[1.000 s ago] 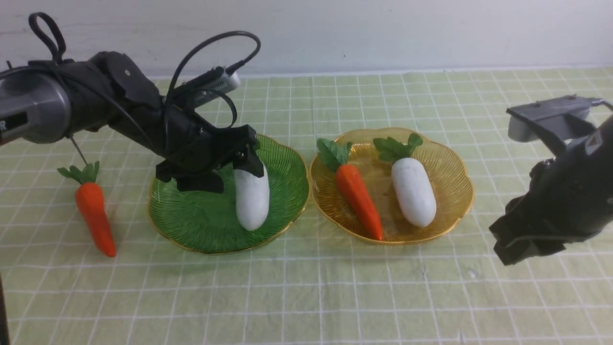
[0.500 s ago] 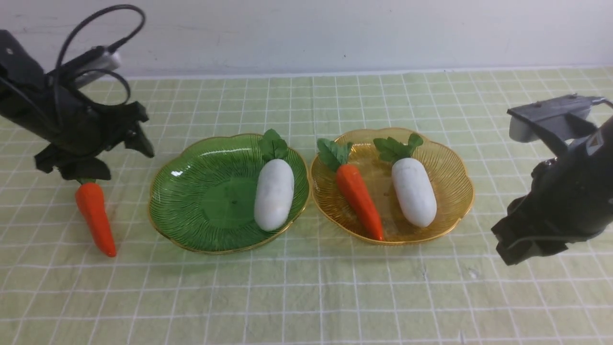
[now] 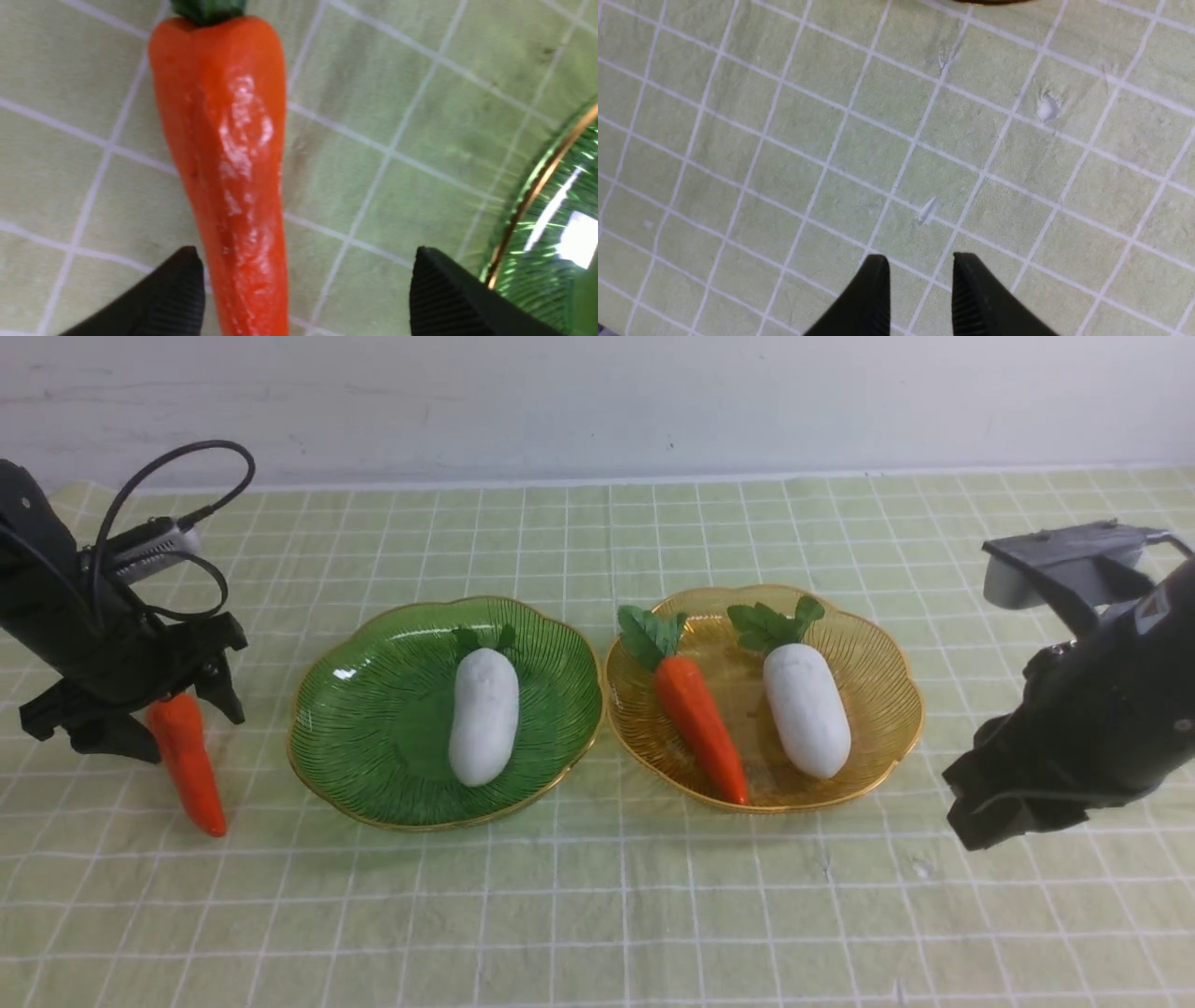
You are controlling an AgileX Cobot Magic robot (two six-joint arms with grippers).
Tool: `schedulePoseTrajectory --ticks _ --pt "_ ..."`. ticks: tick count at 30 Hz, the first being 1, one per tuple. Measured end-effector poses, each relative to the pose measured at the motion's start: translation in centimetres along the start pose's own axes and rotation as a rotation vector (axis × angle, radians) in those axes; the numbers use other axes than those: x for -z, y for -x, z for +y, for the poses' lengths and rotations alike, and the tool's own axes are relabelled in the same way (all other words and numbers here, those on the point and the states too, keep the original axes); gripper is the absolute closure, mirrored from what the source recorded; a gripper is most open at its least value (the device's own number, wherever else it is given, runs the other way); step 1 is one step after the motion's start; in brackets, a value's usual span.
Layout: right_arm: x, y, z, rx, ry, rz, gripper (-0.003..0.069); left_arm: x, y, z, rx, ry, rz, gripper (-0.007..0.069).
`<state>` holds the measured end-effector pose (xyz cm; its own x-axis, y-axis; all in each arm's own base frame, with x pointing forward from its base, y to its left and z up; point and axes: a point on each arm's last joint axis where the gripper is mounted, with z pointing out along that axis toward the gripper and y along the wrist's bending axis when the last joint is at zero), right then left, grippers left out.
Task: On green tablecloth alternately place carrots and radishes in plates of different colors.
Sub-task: 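Pick up the carrot and put it on the nearest plate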
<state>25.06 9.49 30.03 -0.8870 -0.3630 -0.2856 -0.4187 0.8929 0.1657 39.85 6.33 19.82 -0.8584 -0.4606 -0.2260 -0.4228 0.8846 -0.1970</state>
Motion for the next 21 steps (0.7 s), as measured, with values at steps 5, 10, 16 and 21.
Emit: schedulePoseTrajectory --ticks 5,10,16,21 --pt "0.0 0.0 0.0 0.0 0.0 0.0 0.0478 -0.2 0.0 0.2 -0.014 0.025 0.0 0.0095" --pt "0.0 0.0 0.0 0.0 0.0 0.0 0.0478 -2.1 -0.1 0.6 -0.017 0.047 0.042 0.0101" --pt "0.0 0.0 0.0 0.003 0.0 0.0 0.0478 -2.6 -0.1 0.7 -0.033 0.051 0.049 0.0265" --pt "0.0 0.0 0.0 0.004 0.0 0.0 0.0478 -2.1 0.1 1.4 -0.071 0.055 0.068 0.0489"
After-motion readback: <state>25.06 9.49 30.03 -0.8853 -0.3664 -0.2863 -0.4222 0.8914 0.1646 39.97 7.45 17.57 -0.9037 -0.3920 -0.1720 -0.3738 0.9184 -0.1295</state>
